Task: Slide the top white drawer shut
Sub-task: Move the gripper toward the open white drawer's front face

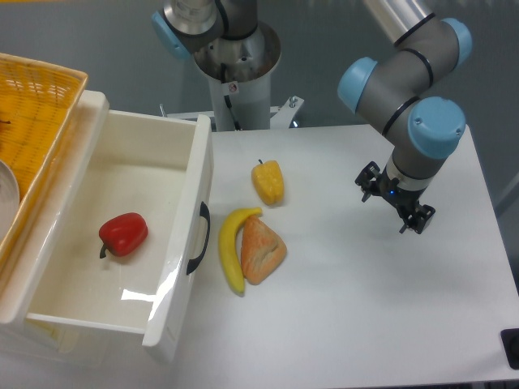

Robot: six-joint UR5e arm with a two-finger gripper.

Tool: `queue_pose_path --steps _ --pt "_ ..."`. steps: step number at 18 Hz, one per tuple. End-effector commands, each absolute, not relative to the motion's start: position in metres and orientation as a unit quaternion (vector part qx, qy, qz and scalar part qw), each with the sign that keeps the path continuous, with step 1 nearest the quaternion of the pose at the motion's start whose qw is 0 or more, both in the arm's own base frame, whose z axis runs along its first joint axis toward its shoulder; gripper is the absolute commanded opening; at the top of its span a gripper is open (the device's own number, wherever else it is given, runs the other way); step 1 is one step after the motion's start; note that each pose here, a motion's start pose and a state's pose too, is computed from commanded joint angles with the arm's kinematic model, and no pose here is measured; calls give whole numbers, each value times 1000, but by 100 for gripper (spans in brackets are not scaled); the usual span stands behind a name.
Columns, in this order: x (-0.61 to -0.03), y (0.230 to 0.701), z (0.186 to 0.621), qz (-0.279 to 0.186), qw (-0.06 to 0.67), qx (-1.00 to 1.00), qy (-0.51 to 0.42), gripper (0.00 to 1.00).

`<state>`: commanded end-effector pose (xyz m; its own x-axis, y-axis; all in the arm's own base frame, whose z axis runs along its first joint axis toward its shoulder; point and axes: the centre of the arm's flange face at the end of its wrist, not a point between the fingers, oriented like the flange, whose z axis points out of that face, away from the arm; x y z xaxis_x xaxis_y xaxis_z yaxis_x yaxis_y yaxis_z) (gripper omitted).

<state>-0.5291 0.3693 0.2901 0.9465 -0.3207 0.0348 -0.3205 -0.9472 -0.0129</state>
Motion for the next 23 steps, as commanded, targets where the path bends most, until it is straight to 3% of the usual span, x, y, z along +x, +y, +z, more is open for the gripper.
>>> queue_pose_path --steps 7,22,23 --pt "-521 383 296 -28 54 -992 113 100" --pt "-466 439 272 -59 23 -996 -61 100" --pt "-459 443 272 -61 20 -995 -75 94"
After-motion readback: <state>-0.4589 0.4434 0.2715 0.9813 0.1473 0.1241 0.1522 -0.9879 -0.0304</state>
